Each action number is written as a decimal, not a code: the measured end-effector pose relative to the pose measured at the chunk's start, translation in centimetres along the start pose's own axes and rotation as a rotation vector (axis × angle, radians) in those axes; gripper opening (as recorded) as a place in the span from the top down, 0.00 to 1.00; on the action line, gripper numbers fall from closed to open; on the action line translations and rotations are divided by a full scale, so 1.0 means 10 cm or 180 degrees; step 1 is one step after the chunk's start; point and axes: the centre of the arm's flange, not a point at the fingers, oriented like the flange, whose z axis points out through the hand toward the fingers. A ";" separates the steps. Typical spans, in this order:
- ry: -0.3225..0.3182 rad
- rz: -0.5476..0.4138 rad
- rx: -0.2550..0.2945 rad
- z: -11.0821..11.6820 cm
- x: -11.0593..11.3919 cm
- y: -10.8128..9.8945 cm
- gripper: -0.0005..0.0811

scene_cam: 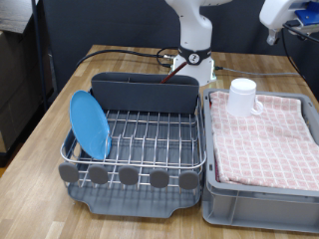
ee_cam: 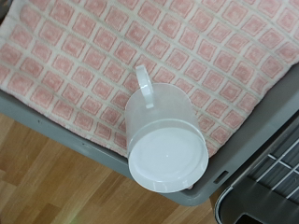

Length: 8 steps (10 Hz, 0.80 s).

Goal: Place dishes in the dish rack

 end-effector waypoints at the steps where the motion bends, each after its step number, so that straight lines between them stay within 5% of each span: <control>1: -0.0024 -0.0131 -0.0014 0.07 0.01 -0.02 0.01; 8: -0.0137 -0.0195 -0.0134 0.15 0.04 -0.12 0.01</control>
